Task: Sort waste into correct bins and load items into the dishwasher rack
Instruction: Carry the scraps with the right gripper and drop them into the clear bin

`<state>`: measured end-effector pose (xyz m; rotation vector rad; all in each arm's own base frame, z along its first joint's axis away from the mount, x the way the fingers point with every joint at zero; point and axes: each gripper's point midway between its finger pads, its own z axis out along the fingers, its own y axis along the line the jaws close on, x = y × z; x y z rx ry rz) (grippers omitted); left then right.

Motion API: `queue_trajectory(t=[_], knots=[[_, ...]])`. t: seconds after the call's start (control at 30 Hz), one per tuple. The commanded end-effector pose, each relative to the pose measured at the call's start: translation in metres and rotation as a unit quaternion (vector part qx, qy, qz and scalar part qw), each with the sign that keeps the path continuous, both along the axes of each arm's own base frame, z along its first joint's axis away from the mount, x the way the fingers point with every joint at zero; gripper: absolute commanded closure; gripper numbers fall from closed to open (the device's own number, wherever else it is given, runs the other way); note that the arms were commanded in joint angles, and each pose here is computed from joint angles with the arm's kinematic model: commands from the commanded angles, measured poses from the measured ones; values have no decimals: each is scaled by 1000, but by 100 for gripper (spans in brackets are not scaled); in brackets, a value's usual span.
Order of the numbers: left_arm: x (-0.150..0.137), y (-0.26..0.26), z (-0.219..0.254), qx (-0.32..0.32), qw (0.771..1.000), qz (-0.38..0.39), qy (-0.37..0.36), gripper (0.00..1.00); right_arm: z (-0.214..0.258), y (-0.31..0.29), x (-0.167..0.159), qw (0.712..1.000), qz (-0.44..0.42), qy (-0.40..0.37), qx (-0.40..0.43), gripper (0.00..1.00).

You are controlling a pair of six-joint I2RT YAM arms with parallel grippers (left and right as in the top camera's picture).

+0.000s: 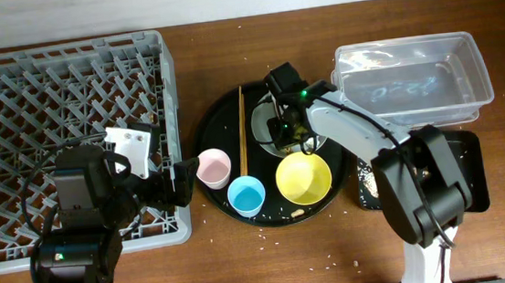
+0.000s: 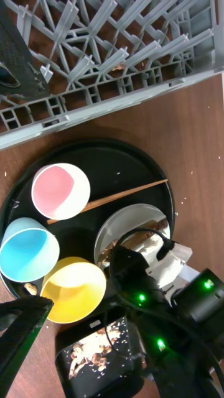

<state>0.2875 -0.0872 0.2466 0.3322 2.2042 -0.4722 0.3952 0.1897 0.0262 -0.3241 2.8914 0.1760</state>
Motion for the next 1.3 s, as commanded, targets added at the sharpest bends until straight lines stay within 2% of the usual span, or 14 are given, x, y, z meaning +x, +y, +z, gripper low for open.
queue_trajectory(t=[0.0,0.07,0.13,0.17,0.3,0.33,0.4,0.57,0.67,0.87,0.93,1.0,1.17,1.27], knots=[[2,0,7,1,1000,1,-8,0,91,-5,24,995,-17,-87,45,96],[2,0,7,1,1000,1,-8,0,151,-36,32,986,-61,-142,65,96],[2,0,7,1,1000,1,-8,1,180,-103,34,960,-221,-163,62,96],[2,0,7,1,1000,1,-8,0,173,-155,31,920,-362,-135,73,96],[2,0,7,1,1000,1,-8,0,113,-223,35,853,-515,-64,64,96],[2,0,7,1,1000,1,-8,1,100,-224,36,850,-520,-39,81,67],[2,0,7,1,1000,1,-8,0,128,-197,51,906,-390,-59,154,37],[2,0,7,1,1000,1,-8,0,187,-78,16,983,-47,-131,122,24],[2,0,7,1,1000,1,-8,1,121,-31,0,996,19,-76,44,24],[2,0,7,1,1000,1,-8,0,-5,-40,26,998,-55,6,-20,29],[2,0,7,1,1000,1,-7,1,-21,-49,23,997,-68,27,-28,50],[1,0,6,1,1000,1,-6,0,-30,-55,17,995,-79,47,-31,96],[1,0,6,1,1000,1,-6,0,98,-45,46,988,-87,-29,124,96],[1,0,6,1,1000,1,-5,1,163,-95,58,957,-215,-81,178,96]])
